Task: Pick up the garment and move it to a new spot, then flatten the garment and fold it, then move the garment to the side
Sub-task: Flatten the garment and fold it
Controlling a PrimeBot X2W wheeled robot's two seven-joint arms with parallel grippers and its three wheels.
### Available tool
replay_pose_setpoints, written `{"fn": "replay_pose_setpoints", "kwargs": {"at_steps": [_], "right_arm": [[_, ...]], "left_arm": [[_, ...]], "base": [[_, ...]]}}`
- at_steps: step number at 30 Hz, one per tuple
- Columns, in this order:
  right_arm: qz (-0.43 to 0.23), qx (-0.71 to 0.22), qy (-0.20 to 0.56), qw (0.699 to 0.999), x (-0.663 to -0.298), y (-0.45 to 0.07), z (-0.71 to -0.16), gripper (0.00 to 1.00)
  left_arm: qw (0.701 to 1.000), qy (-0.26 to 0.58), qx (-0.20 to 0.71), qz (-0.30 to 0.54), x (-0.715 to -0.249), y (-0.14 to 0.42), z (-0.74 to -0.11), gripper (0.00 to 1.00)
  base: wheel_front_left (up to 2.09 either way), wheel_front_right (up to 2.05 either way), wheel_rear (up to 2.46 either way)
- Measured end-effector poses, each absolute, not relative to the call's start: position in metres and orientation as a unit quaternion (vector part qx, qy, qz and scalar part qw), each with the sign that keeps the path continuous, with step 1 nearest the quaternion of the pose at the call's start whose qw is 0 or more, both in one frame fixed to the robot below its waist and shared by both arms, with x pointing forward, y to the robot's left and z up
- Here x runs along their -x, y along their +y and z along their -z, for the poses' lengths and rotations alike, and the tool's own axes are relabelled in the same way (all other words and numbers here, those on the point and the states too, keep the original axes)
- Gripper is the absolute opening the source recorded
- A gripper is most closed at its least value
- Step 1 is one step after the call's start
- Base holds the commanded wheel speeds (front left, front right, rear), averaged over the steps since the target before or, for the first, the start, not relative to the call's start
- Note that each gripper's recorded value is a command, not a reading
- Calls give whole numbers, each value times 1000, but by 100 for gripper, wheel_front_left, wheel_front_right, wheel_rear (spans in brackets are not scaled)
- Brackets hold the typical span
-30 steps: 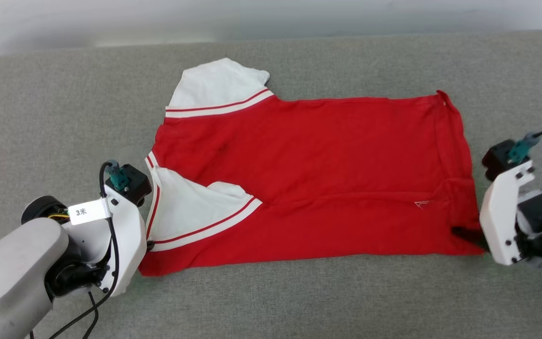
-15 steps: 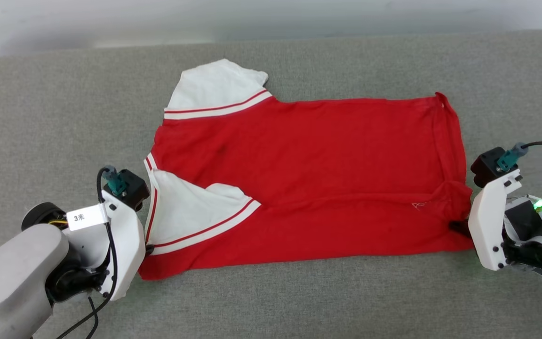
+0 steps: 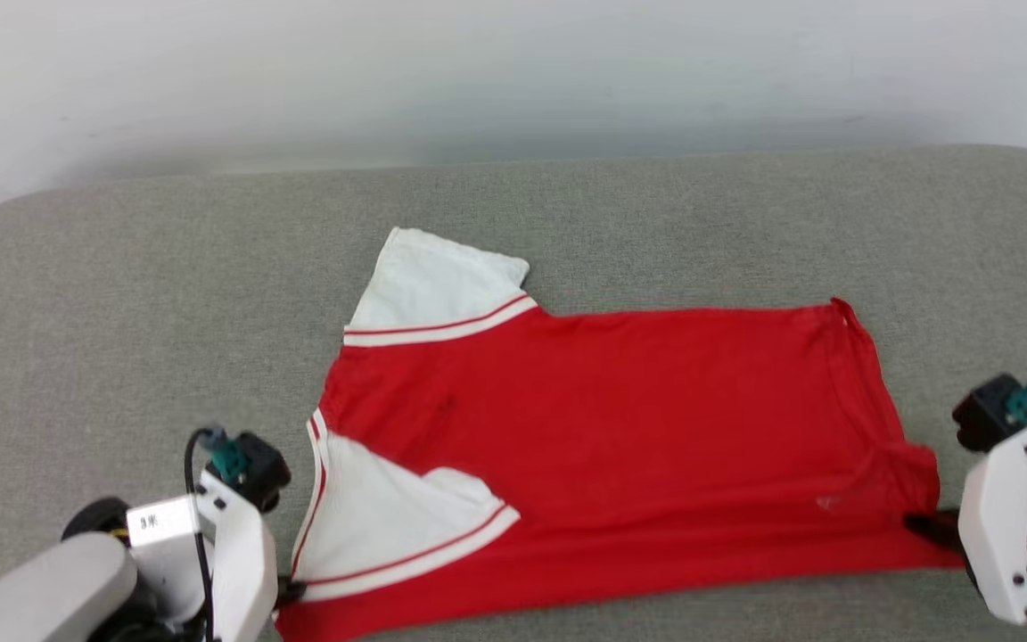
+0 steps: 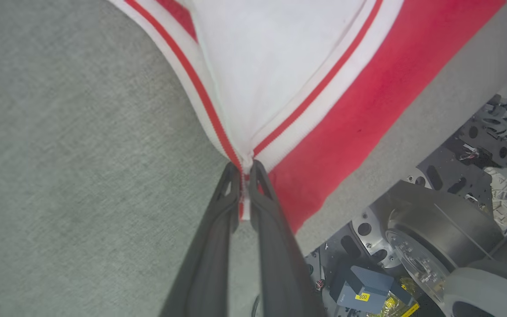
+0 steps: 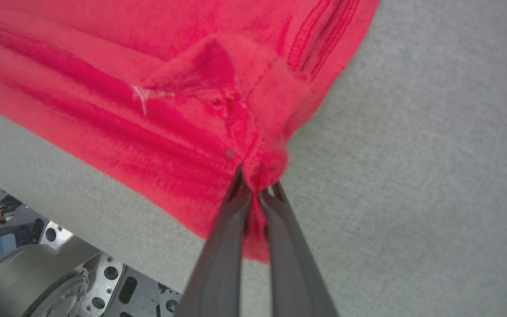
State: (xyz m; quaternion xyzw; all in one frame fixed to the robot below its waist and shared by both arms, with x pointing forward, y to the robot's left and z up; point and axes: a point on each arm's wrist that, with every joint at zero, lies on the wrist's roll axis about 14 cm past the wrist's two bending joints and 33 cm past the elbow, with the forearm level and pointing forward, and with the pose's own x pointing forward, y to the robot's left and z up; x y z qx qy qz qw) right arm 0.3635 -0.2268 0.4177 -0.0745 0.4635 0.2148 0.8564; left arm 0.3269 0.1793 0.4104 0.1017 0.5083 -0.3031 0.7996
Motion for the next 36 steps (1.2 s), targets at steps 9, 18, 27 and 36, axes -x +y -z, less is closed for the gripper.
{"fn": "replay_pose_setpoints", "kwargs": {"at_steps": [9,18,27,36], "right_arm": [[-204,42,513,833,-323,-231,-379,0],[-203,43,394,895,-361,-224,-413,100],[-149,19,169,974,-415,-239,-489,100],[-105,9,56,993,-422,-244,-514,100]], "left_arm": [[780,545,-77,300,-298,177,-383,0],[831,467,-98,285,-336,180,-413,100],[914,292,-139,244,-424,181,-494,100],[938,231,-136,221,-502,174,-532,100]], "base": [[0,0,0],[0,0,0],[0,0,0],[0,0,0]]}}
